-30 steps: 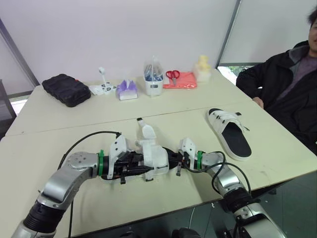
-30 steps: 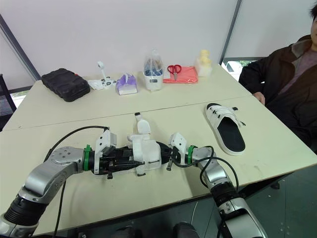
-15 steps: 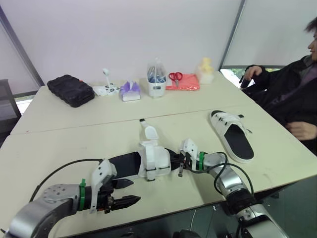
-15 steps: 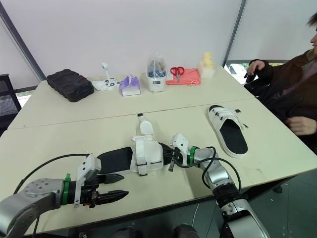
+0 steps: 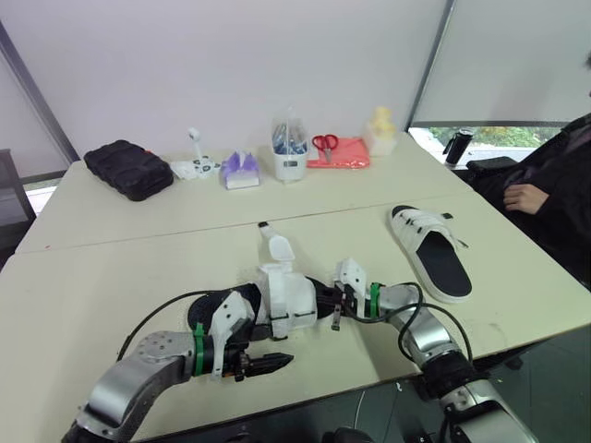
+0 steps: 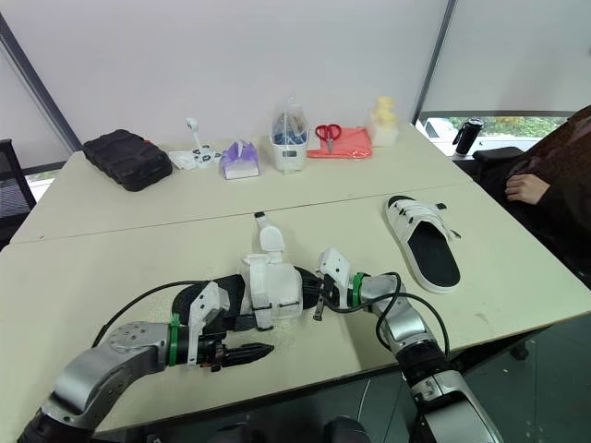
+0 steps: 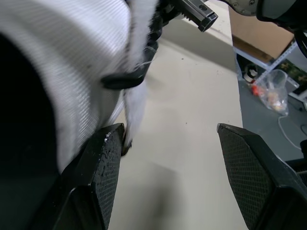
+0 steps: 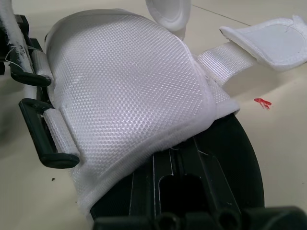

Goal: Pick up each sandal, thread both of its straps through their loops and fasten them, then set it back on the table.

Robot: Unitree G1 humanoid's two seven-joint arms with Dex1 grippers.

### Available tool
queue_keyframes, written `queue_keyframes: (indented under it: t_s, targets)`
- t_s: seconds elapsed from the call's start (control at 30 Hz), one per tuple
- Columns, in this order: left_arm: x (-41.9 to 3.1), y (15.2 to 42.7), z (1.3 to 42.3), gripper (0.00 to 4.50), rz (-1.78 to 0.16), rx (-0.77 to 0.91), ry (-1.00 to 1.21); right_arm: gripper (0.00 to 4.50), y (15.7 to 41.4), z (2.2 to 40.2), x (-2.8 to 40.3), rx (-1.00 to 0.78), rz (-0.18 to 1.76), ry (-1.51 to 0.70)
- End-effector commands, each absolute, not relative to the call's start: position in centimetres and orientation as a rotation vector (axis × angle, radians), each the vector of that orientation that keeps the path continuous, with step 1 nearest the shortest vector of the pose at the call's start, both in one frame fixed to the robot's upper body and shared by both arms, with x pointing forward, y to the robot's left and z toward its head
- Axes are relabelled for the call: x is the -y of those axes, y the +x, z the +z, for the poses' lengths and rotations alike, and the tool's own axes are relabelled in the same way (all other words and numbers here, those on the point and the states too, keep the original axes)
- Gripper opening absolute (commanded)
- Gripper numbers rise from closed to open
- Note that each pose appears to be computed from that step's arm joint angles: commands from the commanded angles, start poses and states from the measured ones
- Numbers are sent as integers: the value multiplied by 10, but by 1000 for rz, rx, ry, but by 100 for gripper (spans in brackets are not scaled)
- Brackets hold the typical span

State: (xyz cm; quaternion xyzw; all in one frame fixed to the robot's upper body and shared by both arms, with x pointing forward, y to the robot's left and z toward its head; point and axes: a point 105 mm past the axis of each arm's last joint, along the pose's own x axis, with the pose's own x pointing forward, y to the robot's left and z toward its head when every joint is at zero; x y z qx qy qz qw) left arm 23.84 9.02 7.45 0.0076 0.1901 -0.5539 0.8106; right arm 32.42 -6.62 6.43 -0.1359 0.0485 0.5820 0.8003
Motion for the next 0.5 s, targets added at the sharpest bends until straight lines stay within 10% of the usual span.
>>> queue_keyframes:
  t_s: [0.03,0.17,0.33,0.5]
  targets:
    - [-86,241,79,320,-1197,-379,38,0,292,6,69,-361,1320,-276]
    - [-89,243,72,242,-1181,-424,55,0,293,6,69,-363,1315,-274]
    - [-91,234,75,3,-1204,-449,17,0,294,7,69,-363,1315,-277]
    - [-93,223,80,3,-1246,-470,-8,0,296,7,68,-362,1316,-279]
